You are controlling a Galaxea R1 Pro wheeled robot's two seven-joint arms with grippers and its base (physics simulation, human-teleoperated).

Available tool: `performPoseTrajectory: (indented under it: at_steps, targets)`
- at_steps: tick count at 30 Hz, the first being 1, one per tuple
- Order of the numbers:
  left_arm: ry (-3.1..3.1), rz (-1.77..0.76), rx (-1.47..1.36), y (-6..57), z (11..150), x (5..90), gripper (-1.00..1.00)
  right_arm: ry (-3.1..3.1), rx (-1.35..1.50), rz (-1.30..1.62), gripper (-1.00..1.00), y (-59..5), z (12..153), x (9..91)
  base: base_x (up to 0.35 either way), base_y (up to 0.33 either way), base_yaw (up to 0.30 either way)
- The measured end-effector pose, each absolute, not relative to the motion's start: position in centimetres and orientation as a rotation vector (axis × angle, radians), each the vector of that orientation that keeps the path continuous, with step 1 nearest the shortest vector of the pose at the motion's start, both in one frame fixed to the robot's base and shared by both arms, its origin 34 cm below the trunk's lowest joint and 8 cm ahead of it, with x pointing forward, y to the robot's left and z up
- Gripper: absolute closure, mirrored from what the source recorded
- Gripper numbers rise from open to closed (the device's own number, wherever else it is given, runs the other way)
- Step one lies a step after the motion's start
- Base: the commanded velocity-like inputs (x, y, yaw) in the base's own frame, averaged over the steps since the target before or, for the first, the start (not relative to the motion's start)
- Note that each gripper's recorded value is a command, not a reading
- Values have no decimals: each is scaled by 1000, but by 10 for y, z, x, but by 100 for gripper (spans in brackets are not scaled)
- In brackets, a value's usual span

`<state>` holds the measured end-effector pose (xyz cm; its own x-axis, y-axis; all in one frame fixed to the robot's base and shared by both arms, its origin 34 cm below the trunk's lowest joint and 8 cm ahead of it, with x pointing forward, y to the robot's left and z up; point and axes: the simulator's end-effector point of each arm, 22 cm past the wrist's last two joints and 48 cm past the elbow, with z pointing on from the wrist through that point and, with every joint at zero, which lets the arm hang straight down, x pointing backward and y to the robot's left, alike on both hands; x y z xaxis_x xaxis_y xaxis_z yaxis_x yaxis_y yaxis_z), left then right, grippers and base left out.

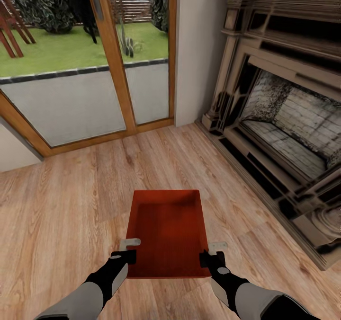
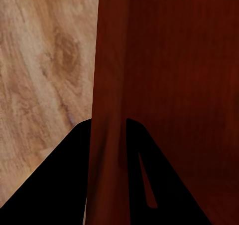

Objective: Move the two storage containers from the living room to the garage. In the garage, place one container on the floor and stack the other container on top of it (either order is fine).

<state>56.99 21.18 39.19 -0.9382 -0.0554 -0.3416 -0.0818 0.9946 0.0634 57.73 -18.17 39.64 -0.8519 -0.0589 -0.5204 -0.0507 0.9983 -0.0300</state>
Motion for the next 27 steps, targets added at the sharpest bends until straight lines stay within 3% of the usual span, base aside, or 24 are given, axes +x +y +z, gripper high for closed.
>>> performPoseTrajectory:
  at_steps: [27]
  targets:
    - [2794,112,-100,214,439,572,100,2594,-84,-33,100,-180,445,580,0,0,0]
